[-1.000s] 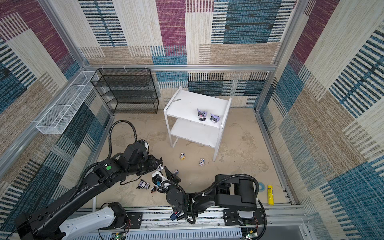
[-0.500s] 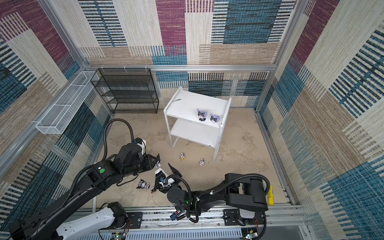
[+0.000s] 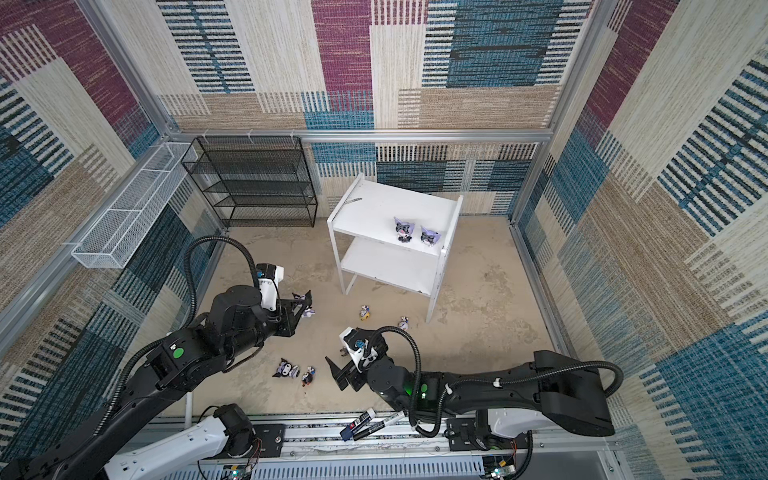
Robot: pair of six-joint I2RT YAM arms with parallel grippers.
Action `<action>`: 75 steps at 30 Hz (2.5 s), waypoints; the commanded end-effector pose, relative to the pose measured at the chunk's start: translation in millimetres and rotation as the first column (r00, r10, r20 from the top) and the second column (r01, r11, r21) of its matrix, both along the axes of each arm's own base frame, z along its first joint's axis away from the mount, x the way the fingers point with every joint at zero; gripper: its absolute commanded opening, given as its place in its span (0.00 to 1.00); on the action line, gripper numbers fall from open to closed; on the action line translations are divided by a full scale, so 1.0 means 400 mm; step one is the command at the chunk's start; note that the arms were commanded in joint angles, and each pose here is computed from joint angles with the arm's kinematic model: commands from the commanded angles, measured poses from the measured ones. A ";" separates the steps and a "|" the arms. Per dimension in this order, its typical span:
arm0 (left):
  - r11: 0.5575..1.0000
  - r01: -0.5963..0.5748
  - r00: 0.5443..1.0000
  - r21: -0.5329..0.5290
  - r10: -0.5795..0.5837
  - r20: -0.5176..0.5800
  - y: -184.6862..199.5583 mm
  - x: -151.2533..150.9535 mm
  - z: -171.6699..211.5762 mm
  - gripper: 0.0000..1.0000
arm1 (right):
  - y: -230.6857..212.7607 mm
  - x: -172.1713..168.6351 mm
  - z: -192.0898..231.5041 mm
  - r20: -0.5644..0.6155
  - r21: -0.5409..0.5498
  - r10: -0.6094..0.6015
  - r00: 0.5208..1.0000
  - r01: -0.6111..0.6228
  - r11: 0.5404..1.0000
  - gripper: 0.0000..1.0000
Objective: Place and organize the plastic toys onto the shelf
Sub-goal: 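Carry the Kuromi with the left gripper onto the shelf top while the right arm withdraws, then set the Kuromi beside the other two Kuromi and open the left gripper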
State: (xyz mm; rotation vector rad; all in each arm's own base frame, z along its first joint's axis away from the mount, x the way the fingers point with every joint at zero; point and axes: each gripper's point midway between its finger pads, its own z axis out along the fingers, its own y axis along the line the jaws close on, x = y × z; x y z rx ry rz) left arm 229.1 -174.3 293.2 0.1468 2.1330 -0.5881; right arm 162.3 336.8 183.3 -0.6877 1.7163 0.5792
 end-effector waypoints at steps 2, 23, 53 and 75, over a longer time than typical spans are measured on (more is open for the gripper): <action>0.990 0.133 0.968 -0.040 -0.122 0.220 -0.074 0.018 0.146 0.07 | -0.061 0.001 -0.023 -0.086 0.043 -0.015 0.996 0.019 0.999 1.00; 0.963 0.238 0.757 0.123 -0.263 0.598 -0.361 0.187 0.377 0.04 | -0.289 -0.022 0.066 -0.147 0.199 -0.099 0.984 0.127 0.972 0.99; 0.977 0.070 0.779 0.203 -0.181 0.600 -0.433 0.297 0.314 0.02 | -0.495 0.013 0.353 -0.065 0.304 -0.333 0.941 0.337 0.891 1.00; 0.980 0.041 0.792 0.193 -0.150 0.592 -0.429 0.313 0.271 0.05 | -0.489 0.012 0.353 -0.060 0.305 -0.324 0.944 0.327 0.895 1.00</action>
